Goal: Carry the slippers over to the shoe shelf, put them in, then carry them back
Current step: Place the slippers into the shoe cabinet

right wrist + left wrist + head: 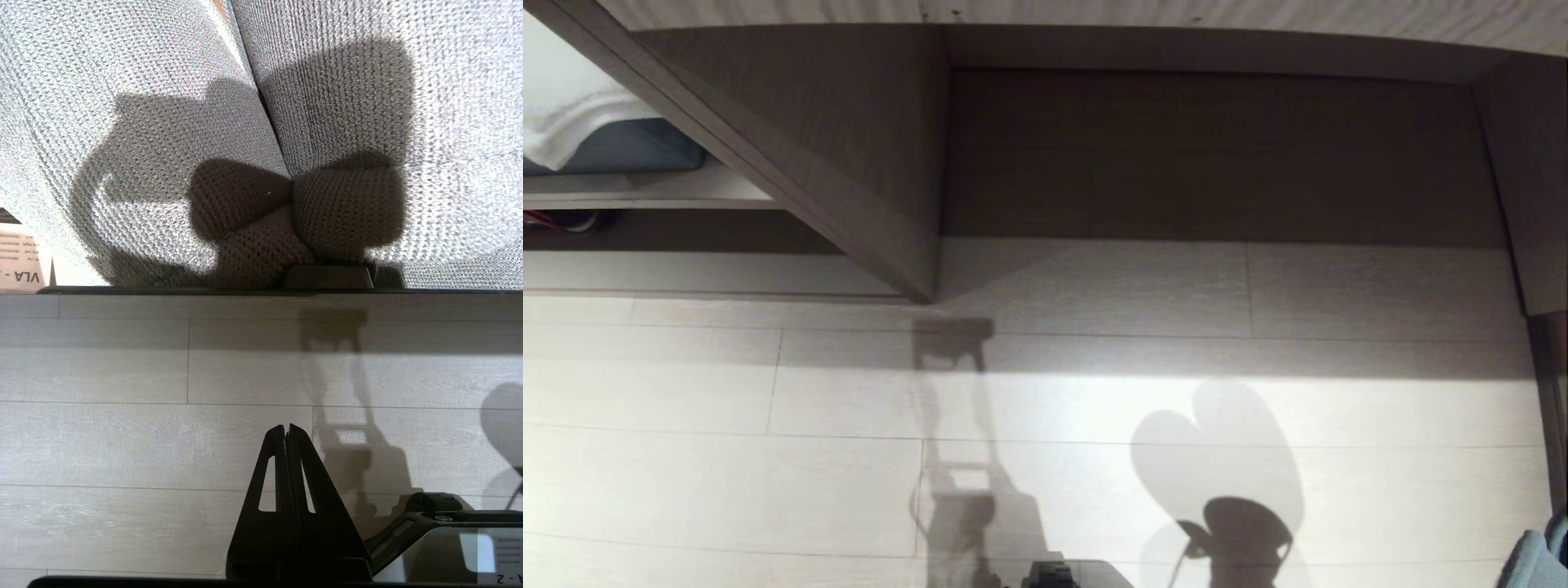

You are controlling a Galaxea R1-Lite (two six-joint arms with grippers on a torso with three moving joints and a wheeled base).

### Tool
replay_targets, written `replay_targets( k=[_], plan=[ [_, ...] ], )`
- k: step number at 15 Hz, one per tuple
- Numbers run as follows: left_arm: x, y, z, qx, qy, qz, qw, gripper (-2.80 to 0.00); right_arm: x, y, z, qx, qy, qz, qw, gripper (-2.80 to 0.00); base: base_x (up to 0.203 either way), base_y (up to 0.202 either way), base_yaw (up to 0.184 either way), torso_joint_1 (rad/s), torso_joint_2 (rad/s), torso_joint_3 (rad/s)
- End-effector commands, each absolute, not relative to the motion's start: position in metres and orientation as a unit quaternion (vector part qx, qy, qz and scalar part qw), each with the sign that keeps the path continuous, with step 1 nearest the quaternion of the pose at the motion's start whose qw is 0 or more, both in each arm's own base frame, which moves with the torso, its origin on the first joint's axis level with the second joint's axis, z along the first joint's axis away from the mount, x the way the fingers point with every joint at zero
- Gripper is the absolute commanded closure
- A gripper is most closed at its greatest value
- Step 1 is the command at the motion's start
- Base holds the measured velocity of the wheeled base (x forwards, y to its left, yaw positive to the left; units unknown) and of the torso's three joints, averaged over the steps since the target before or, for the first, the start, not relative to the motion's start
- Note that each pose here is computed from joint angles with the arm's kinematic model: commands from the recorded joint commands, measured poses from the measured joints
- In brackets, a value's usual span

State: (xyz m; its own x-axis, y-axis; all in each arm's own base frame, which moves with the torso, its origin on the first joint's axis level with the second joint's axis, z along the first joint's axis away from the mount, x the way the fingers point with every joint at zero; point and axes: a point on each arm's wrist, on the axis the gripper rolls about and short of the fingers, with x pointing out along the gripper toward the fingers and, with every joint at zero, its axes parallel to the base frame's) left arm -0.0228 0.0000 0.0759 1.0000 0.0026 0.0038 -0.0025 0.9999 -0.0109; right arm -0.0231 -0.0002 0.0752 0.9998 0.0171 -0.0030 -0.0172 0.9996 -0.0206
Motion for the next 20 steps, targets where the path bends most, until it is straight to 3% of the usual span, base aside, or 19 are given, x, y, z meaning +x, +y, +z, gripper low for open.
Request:
replay_targets(
  k=[1,20],
  plan=[
    [-0.0227,0.0000,0.0760,-0.005,-0.002,0.002,1.000,0.00,-0.0229,-0.0001,0.0753,-0.011,0.002,0.009,1.000,0.00,0.000,0.000,0.000,0.001,0.00,0.196],
    [-0.0227,0.0000,0.0760,-0.005,-0.002,0.002,1.000,0.00,-0.0230,-0.0001,0.0752,-0.011,0.001,0.009,1.000,0.00,0.000,0.000,0.000,0.002,0.00,0.201]
  ],
)
